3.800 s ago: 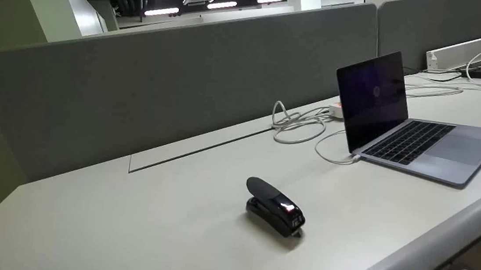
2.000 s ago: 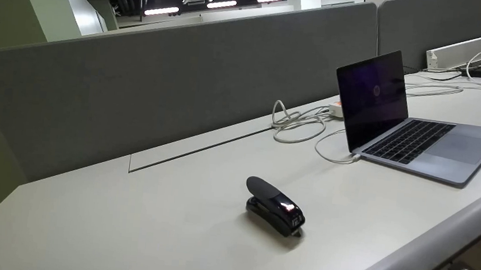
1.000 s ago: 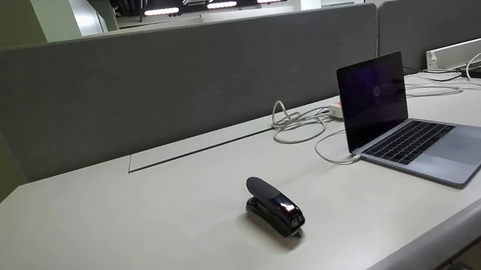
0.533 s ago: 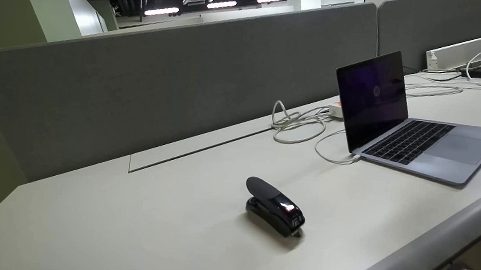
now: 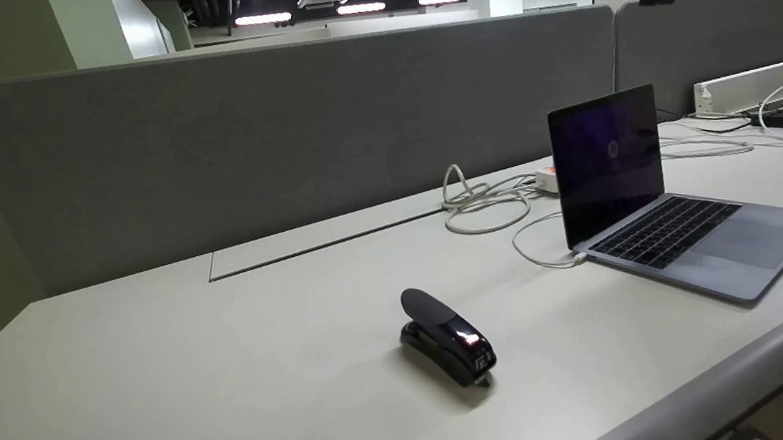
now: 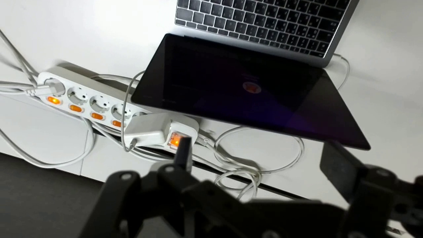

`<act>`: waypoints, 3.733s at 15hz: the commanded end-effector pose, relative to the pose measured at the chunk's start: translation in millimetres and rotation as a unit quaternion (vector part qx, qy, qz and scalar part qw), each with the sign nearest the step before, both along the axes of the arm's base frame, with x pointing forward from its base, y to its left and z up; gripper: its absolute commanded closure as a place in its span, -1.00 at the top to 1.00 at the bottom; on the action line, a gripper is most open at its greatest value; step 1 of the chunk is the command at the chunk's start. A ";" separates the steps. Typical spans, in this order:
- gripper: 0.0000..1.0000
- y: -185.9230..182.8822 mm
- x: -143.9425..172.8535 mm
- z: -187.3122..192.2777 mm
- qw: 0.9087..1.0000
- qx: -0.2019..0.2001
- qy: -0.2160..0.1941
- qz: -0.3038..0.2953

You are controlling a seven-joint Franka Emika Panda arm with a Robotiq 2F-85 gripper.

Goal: Close the MacBook

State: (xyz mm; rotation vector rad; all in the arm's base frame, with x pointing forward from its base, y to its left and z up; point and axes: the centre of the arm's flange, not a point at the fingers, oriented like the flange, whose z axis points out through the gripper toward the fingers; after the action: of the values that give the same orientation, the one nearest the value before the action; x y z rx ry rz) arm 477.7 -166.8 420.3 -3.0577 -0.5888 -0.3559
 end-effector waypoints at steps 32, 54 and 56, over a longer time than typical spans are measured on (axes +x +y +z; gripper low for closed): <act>1.00 22.5 93.8 -113.5 0.996 0.022 0.063 -0.064; 1.00 38.7 7.8 -127.4 0.985 0.006 0.122 -0.119; 1.00 33.9 -5.3 -136.4 0.985 -0.001 0.127 -0.121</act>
State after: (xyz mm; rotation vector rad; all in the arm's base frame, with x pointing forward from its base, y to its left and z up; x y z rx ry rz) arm 505.0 -130.8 288.2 -3.0879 -0.2728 -0.0013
